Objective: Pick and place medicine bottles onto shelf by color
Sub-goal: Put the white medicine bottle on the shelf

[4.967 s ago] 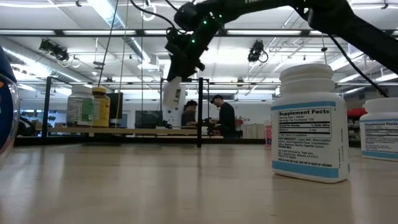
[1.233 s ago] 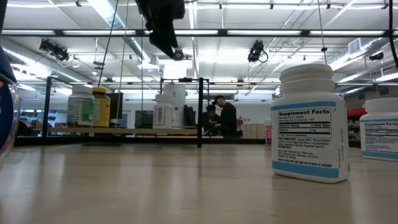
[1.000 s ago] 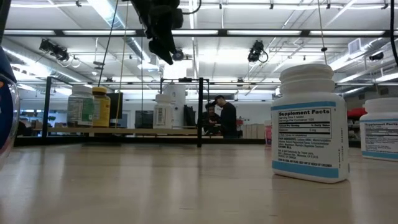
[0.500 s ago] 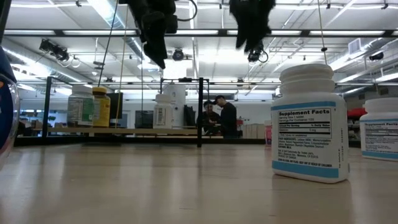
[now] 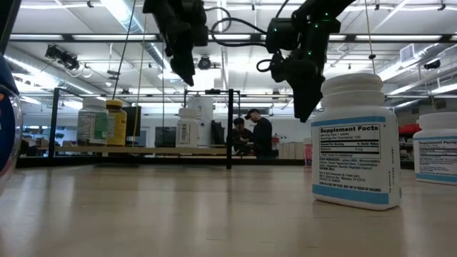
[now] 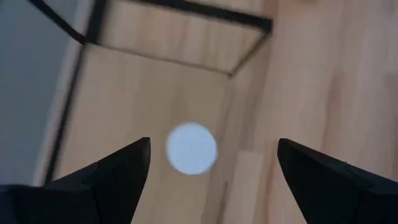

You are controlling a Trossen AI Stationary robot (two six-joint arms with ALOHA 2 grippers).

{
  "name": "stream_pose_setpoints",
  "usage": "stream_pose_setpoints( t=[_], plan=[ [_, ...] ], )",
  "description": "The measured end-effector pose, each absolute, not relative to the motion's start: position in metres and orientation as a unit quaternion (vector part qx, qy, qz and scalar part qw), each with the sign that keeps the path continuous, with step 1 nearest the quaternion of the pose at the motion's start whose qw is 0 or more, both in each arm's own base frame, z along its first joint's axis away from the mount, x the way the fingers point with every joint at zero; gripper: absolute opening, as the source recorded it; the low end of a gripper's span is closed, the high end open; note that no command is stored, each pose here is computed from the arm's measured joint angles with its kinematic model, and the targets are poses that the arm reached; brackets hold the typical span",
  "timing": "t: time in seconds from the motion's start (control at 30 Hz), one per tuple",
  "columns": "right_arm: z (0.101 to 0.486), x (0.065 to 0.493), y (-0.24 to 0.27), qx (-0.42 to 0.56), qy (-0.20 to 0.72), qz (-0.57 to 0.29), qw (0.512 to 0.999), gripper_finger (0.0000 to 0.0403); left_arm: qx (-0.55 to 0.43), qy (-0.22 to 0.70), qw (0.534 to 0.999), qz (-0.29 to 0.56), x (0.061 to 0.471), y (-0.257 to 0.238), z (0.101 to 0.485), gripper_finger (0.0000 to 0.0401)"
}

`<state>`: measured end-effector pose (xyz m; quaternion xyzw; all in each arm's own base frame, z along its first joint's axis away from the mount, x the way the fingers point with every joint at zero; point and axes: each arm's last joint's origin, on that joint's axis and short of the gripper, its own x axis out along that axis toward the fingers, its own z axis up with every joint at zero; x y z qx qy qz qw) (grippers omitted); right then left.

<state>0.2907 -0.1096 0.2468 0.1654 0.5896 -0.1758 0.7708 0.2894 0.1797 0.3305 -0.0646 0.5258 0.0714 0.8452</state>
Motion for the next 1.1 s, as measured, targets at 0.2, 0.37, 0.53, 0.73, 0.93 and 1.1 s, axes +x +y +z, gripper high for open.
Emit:
stream_pose_setpoints(
  t=[0.2,0.37,0.53,0.73,0.93,1.1],
  plan=[
    [0.248,0.298,-0.098,0.191,0.571,-0.189,0.776,0.0291,-0.06,0.567,0.82,0.048,0.302,0.183,0.306,0.0355],
    [0.248,0.302,-0.083,0.189,0.571,-0.189,0.776,0.0291,-0.035,0.572,0.817,0.07,0.307,0.188,0.301,0.0355],
    [0.248,0.305,-0.074,0.184,0.57,-0.198,0.776,0.0291,-0.048,0.599,0.797,0.062,0.312,0.191,0.285,0.0355],
    [0.248,0.305,-0.073,0.183,0.57,-0.2,0.776,0.0291,-0.056,0.619,0.781,0.058,0.319,0.193,0.269,0.0355],
    [0.248,0.305,-0.073,0.183,0.57,-0.199,0.776,0.0291,-0.064,0.627,0.773,0.065,0.32,0.194,0.264,0.0355],
    [0.248,0.305,-0.073,0.182,0.571,-0.199,0.776,0.0291,-0.069,0.628,0.772,0.069,0.321,0.195,0.263,0.0329]
  ],
)
